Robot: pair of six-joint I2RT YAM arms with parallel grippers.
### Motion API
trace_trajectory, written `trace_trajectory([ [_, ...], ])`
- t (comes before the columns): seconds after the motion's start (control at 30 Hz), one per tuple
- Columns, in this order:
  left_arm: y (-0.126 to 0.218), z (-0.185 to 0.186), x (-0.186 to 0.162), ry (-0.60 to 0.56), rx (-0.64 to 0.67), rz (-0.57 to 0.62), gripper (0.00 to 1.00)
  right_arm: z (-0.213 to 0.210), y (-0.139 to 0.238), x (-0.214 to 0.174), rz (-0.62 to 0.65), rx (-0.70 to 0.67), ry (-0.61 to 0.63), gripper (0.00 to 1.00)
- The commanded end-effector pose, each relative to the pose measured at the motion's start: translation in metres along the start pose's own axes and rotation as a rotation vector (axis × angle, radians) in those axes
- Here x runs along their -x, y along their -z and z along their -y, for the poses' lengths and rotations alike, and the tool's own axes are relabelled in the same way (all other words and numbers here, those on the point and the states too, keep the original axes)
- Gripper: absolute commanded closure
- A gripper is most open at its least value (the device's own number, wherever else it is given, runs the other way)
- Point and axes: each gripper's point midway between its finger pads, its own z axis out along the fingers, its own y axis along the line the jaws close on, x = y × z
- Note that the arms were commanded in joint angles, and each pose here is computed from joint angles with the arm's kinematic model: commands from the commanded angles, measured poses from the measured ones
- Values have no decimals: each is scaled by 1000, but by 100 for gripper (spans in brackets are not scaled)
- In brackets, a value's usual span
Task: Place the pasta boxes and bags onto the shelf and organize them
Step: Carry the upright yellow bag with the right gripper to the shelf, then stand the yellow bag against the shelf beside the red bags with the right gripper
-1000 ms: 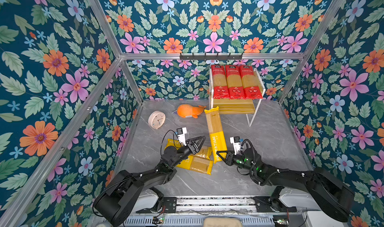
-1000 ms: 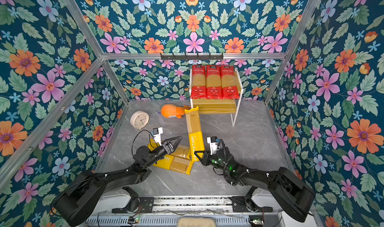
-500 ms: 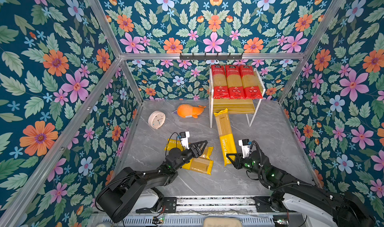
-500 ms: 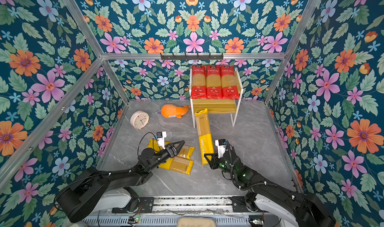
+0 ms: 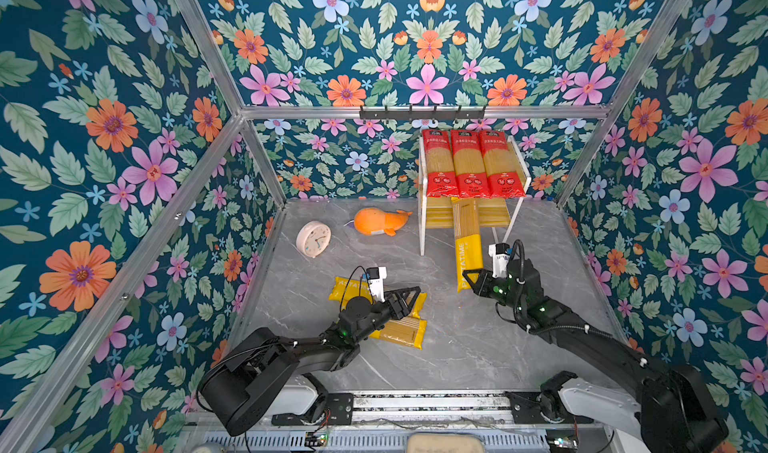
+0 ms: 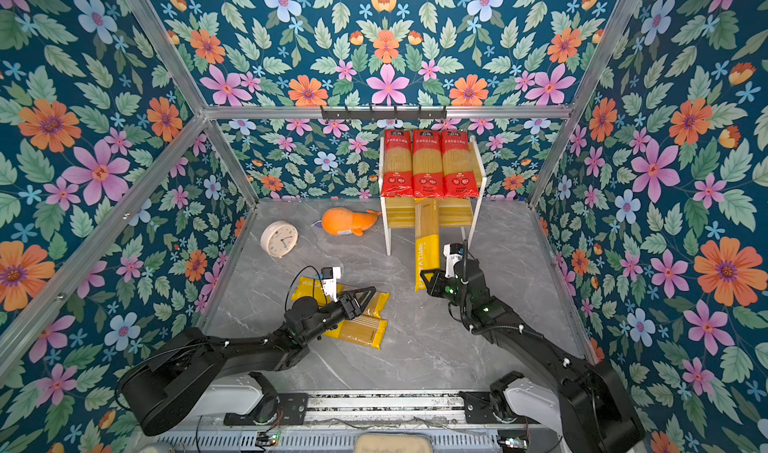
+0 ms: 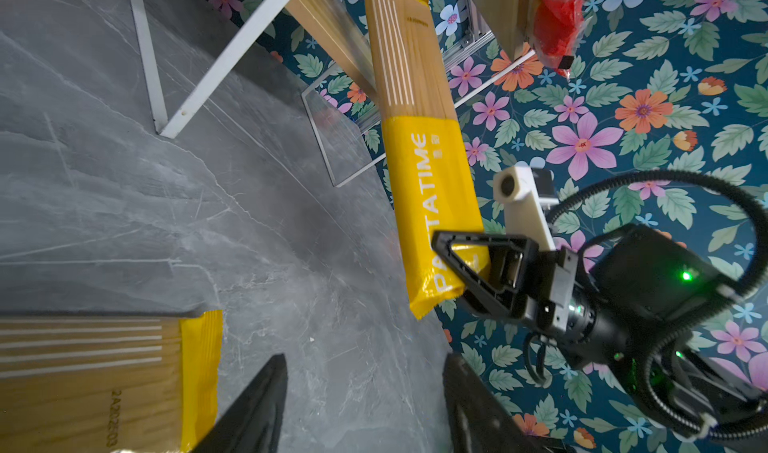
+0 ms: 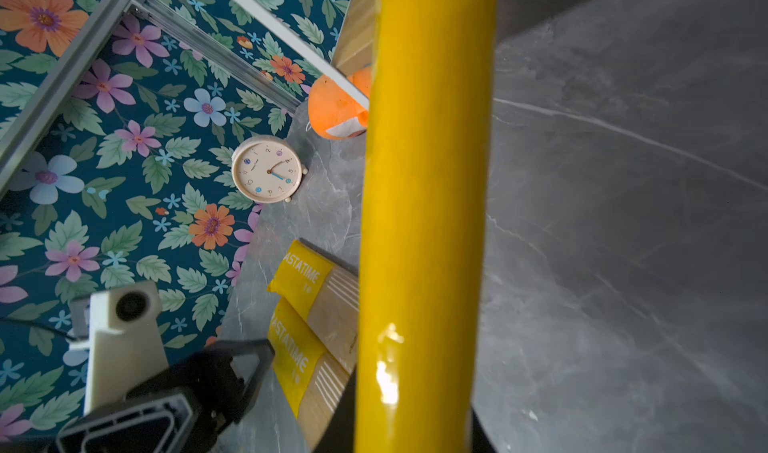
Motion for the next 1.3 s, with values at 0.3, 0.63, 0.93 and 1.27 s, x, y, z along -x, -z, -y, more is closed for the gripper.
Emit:
trace_trajectory([
  [0.3,12,2,6,-56,39,34,38,-59,-83,94,10,205,-85,96],
  [0.63,10,-2,0,-55,45,24,38,-31,-103,74,-94,157,-172,68],
  [0.93,4,-4,-4,-53,37,10,38,-18,-79,62,-82,158,-241,53],
  [1.27,-3,-2,-11,-33,17,-4,38,-19,-70,67,9,206,-276,59],
])
